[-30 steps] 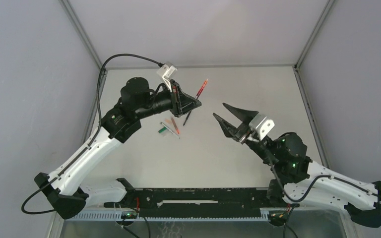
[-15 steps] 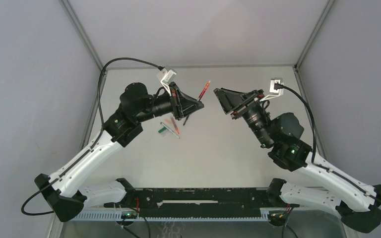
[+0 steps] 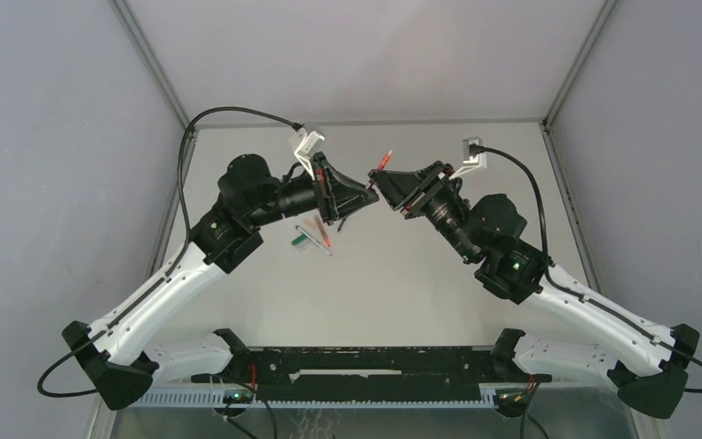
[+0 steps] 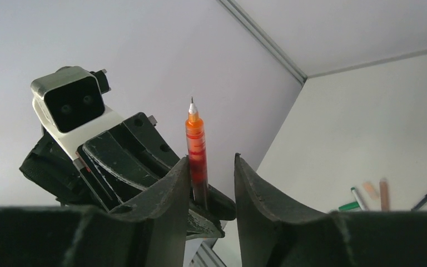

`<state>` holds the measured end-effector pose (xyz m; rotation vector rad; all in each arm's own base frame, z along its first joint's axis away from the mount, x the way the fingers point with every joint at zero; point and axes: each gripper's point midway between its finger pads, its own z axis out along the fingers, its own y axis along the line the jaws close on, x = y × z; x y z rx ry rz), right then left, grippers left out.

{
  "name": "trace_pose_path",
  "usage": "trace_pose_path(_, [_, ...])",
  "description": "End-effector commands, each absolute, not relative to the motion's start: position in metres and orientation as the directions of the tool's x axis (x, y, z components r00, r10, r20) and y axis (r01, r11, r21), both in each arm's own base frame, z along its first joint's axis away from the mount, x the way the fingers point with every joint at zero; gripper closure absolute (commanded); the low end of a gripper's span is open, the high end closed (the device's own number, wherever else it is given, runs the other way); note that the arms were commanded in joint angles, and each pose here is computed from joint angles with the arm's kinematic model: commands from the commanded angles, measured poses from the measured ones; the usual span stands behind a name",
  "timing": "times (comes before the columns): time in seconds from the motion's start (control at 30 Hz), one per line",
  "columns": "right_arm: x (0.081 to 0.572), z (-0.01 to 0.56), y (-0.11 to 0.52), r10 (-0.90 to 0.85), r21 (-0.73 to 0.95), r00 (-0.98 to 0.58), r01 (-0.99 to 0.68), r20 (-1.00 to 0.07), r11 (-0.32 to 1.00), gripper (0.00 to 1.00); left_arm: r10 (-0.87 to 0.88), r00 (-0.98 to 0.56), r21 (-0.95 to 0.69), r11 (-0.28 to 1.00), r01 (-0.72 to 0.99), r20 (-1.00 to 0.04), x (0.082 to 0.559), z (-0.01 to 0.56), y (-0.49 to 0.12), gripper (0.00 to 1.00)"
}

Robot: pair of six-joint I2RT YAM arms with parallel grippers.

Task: Insert the pens into the pen caps
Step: Adjust the pen.

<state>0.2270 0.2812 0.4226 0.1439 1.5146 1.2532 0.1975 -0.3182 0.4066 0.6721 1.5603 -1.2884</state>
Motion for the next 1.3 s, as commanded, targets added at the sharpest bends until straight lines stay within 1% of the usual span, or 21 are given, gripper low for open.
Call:
trace_pose_path(0.0, [0.221, 0.458, 0.278, 0.703, 0.747, -0.365, -0.561, -0.61, 0.357, 0.62, -0.168, -0.364, -0.397, 0.241, 0.886, -0.916, 0.189, 0.412, -0.32, 1.0])
trace_pose_path(0.07, [0.221, 0.457, 0.28, 0.699, 0.742, -0.364, -0.566, -0.616, 0.359, 0.68, -0.162, -0.366, -0.396, 0.241, 0.886, -0.916, 0.189, 0.411, -0.321, 1.0])
trace_pose_path(0.13, [0.222, 0.457, 0.28, 0.695, 0.735, -0.359, -0.571, -0.623, 0.365, 0.75, -0.158, -0.367, -0.396, 0.241, 0.886, -0.917, 0.189, 0.41, -0.322, 1.0])
trace_pose_path(0.2, [0.222, 0.457, 0.281, 0.688, 0.726, -0.354, -0.578, -0.634, 0.373, 0.89, -0.151, -0.374, -0.401, 0.246, 0.883, -0.915, 0.191, 0.408, -0.322, 0.93])
trace_pose_path(0.27, [0.222, 0.456, 0.282, 0.679, 0.715, -0.347, -0.587, -0.647, 0.381, 1.0, -0.147, -0.379, -0.405, 0.247, 0.88, -0.913, 0.192, 0.406, -0.323, 0.86])
trace_pose_path(0.33, [0.222, 0.455, 0.283, 0.669, 0.707, -0.346, -0.59, -0.658, 0.39, 1.0, -0.147, -0.382, -0.408, 0.245, 0.88, -0.912, 0.192, 0.406, -0.324, 0.8])
trace_pose_path(0.47, [0.221, 0.453, 0.284, 0.642, 0.682, -0.335, -0.599, -0.69, 0.421, 1.0, -0.15, -0.38, -0.407, 0.251, 0.878, -0.913, 0.192, 0.408, -0.323, 0.63])
trace_pose_path(0.57, [0.222, 0.453, 0.281, 0.642, 0.676, -0.321, -0.593, -0.697, 0.437, 1.0, -0.143, -0.381, -0.405, 0.25, 0.879, -0.914, 0.192, 0.407, -0.323, 0.59])
trace_pose_path(0.7, [0.223, 0.458, 0.273, 0.65, 0.665, -0.29, -0.593, -0.703, 0.454, 1.0, -0.123, -0.39, -0.409, 0.238, 0.881, -0.913, 0.189, 0.403, -0.325, 0.61])
trace_pose_path(1.0, [0.226, 0.459, 0.257, 0.638, 0.632, -0.236, -0.585, -0.733, 0.509, 1.0, -0.106, -0.384, -0.398, 0.207, 0.894, -0.917, 0.182, 0.404, -0.324, 0.73])
trace_pose_path(1.1, [0.225, 0.46, 0.253, 0.638, 0.629, -0.231, -0.584, -0.734, 0.512, 1.0, -0.103, -0.385, -0.399, 0.199, 0.895, -0.917, 0.181, 0.404, -0.325, 0.82])
trace_pose_path(1.27, [0.224, 0.458, 0.253, 0.633, 0.628, -0.238, -0.587, -0.737, 0.511, 1.0, -0.099, -0.391, -0.403, 0.19, 0.895, -0.915, 0.181, 0.404, -0.327, 0.94])
